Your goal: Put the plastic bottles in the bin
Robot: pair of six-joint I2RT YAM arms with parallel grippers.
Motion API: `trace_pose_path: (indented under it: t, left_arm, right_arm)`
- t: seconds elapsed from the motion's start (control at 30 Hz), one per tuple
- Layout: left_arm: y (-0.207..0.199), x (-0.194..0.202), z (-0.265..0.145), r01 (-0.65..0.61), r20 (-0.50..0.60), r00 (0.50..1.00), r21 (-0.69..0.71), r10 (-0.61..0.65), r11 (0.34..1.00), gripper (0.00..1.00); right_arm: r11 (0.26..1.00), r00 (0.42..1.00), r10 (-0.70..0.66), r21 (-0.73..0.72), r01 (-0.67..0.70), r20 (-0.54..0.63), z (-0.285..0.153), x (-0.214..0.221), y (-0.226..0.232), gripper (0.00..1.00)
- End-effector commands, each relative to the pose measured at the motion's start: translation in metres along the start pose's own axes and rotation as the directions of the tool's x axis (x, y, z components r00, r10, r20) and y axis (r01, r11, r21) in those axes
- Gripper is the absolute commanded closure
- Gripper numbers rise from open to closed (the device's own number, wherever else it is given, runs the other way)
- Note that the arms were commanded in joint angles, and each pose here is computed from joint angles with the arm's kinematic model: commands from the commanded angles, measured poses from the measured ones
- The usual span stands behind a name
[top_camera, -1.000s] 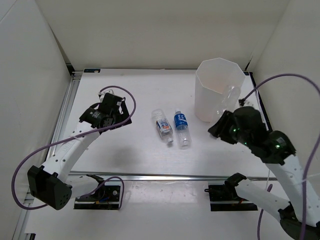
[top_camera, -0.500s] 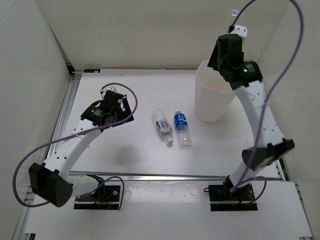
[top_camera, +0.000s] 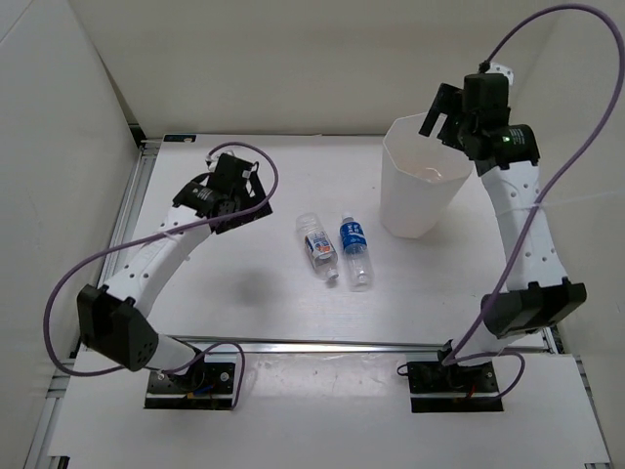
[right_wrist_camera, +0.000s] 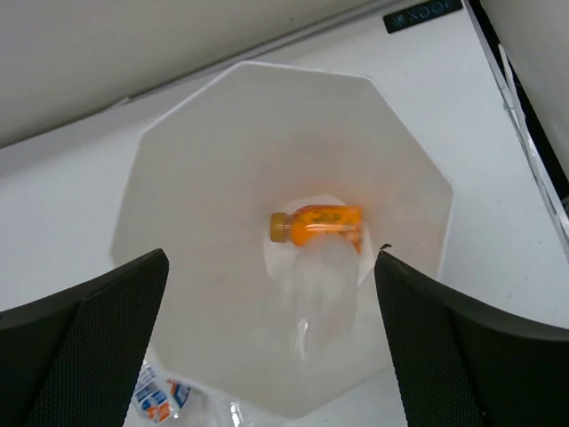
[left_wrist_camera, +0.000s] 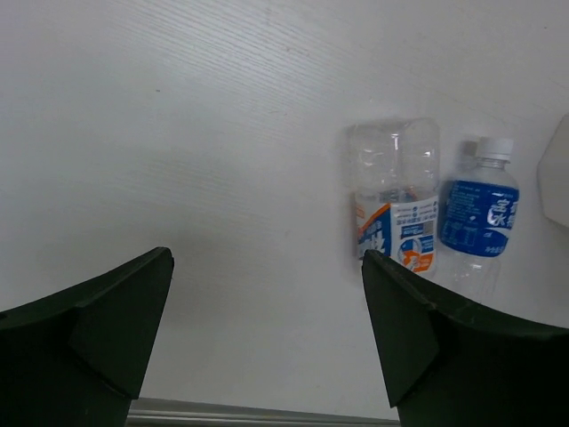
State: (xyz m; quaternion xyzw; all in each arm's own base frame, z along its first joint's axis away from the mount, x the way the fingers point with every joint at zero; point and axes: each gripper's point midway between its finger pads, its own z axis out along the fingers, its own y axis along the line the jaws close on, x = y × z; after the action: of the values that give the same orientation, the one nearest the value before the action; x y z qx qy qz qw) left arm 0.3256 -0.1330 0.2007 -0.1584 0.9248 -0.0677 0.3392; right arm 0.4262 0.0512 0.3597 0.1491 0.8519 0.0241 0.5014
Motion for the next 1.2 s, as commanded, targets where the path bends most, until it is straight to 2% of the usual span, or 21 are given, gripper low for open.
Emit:
trace_pose_path:
  t: [0.0, 0.07, 0.13, 0.17, 0.2, 0.23, 0.37, 0.5, 0.6, 0.8, 1.07, 1.17]
  left_arm:
    - [-0.031, -0.008, 0.005, 0.053, -0.038, 0.998, 0.102, -0.05, 0.993, 0.0]
    - [-0.059, -0.005, 0.008, 0.04, -0.117, 0.993, 0.225, -0.014, 0.973, 0.0]
    - [-0.08, 0.012, 0.029, 0.043, -0.233, 0.972, 0.275, 0.023, 0.961, 0.0]
    - [-0.093, 0.005, 0.03, 0.049, -0.24, 0.97, 0.306, 0.028, 0.951, 0.0]
    - [-0.095, 0.017, 0.051, 0.052, -0.303, 0.952, 0.281, 0.037, 0.958, 0.0]
    - [-0.101, 0.019, 0.054, 0.058, -0.333, 0.942, 0.286, 0.043, 0.957, 0.0]
    - [-0.123, 0.022, 0.067, 0.049, -0.358, 0.932, 0.277, 0.055, 0.96, 0.0]
    - [-0.128, 0.039, 0.084, 0.061, -0.403, 0.914, 0.246, 0.045, 0.967, 0.0]
    - [-0.134, 0.042, 0.088, 0.03, -0.379, 0.923, 0.234, 0.062, 0.972, 0.0]
    - [-0.148, 0.061, 0.11, 0.01, -0.418, 0.904, 0.232, 0.091, 0.973, 0.0]
    - [-0.133, 0.09, 0.136, -0.001, -0.491, 0.867, 0.159, 0.08, 0.987, 0.0]
    - [-0.125, 0.11, 0.147, -0.003, -0.542, 0.837, 0.139, 0.078, 0.99, 0.0]
  right_arm:
    - [0.992, 0.996, 0.036, -0.12, -0.026, 0.086, -0.042, -0.026, 0.014, 0.0]
    - [0.989, 0.995, 0.049, -0.147, -0.036, 0.084, -0.058, -0.03, 0.016, 0.0]
    - [0.983, 0.994, 0.062, -0.176, -0.045, 0.087, -0.074, -0.032, 0.017, 0.0]
    - [0.981, 0.995, 0.061, -0.187, -0.044, 0.082, -0.078, -0.031, 0.018, 0.0]
    - [0.979, 0.995, 0.062, -0.201, -0.044, 0.083, -0.088, -0.031, 0.017, 0.0]
    - [0.977, 0.995, 0.06, -0.208, -0.043, 0.077, -0.089, -0.028, 0.017, 0.0]
    - [0.979, 0.999, 0.044, -0.2, -0.04, 0.016, -0.091, -0.006, 0.009, 0.0]
    - [0.979, 0.999, 0.043, -0.198, -0.04, 0.013, -0.1, 0.0, 0.004, 0.0]
    - [0.978, 0.999, 0.04, -0.203, -0.039, 0.0, -0.102, 0.005, 0.003, 0.0]
    - [0.98, 0.999, 0.042, -0.192, -0.042, -0.005, -0.106, 0.006, -0.002, 0.0]
    - [0.982, 0.999, 0.038, -0.185, -0.037, -0.001, -0.109, 0.006, -0.006, 0.0]
    - [0.983, 0.999, 0.035, -0.181, -0.036, -0.011, -0.111, 0.01, -0.008, 0.0]
